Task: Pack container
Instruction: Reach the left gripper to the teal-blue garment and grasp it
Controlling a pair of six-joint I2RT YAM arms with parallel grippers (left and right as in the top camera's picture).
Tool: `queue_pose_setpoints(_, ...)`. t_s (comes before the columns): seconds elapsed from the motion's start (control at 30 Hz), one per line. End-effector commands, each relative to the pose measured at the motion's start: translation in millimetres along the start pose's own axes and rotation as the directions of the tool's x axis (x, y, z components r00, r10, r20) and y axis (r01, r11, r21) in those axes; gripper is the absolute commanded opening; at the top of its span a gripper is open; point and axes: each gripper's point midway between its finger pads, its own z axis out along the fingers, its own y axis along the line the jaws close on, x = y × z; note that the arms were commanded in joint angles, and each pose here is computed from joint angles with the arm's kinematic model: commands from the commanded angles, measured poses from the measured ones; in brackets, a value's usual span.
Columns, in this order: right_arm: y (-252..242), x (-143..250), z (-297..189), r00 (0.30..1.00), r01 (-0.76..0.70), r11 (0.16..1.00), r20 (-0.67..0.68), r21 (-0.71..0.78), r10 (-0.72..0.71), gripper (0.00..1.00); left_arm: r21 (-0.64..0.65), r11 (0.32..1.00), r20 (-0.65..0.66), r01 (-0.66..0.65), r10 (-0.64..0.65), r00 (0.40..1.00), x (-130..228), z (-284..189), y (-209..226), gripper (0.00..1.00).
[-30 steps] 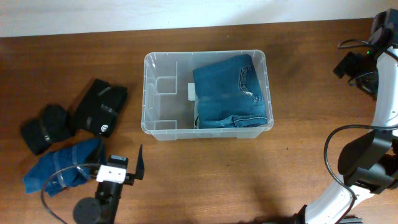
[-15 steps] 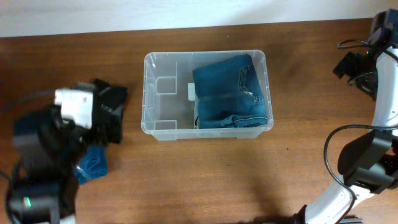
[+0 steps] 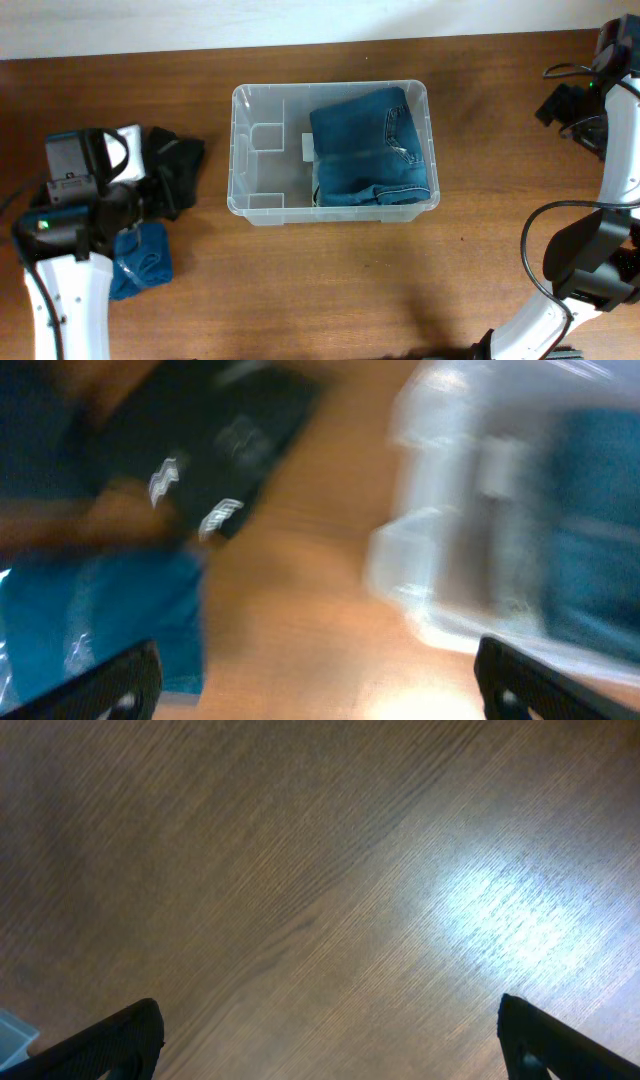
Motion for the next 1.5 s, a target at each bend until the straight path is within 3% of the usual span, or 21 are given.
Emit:
queue_pose_setpoints(0.0,-2,0,3,1.0,0.0,1.0,-0.005,0.013,0.0,0.98,-0.229,0.925,-0.001,0.303,-0.312,0.95,9,1,56,1.0)
queue_pose_setpoints(0.27,-2,0,3,1.0,0.0,1.0,-0.005,0.013,0.0,0.98,-0.388,0.87,-0.058,0.304,-0.352,0.934,25,12,90,0.99)
queue_pose_setpoints(0.43,-2,0,3,1.0,0.0,1.0,-0.005,0.013,0.0,0.98,-0.451,0.852,-0.19,0.267,-0.384,0.904,47,45,101,0.99)
queue_pose_setpoints(0.83,-2,0,3,1.0,0.0,1.0,-0.005,0.013,0.0,0.98,-0.516,0.833,-0.374,0.198,-0.427,0.823,79,110,120,0.98)
queue_pose_setpoints(0.93,-2,0,3,1.0,0.0,1.0,-0.005,0.013,0.0,0.98,-0.521,0.832,-0.39,0.192,-0.432,0.814,82,120,122,0.66)
queue_pose_setpoints(1.0,-2,0,3,1.0,0.0,1.0,-0.005,0.013,0.0,0.98,-0.524,0.831,-0.4,0.187,-0.434,0.807,84,124,123,0.35)
queue_pose_setpoints(1.13,-2,0,3,1.0,0.0,1.0,-0.005,0.013,0.0,0.98,-0.524,0.831,-0.404,0.187,-0.436,0.804,85,125,123,0.02)
queue_pose_setpoints(1.3,-2,0,3,1.0,0.0,1.0,-0.005,0.013,0.0,0.98,-0.501,0.841,-0.408,0.205,-0.438,0.801,82,126,118,0.01)
queue_pose_setpoints(1.47,-2,0,3,1.0,0.0,1.0,-0.005,0.013,0.0,0.98,-0.451,0.866,-0.391,0.215,-0.409,0.824,54,113,107,0.01)
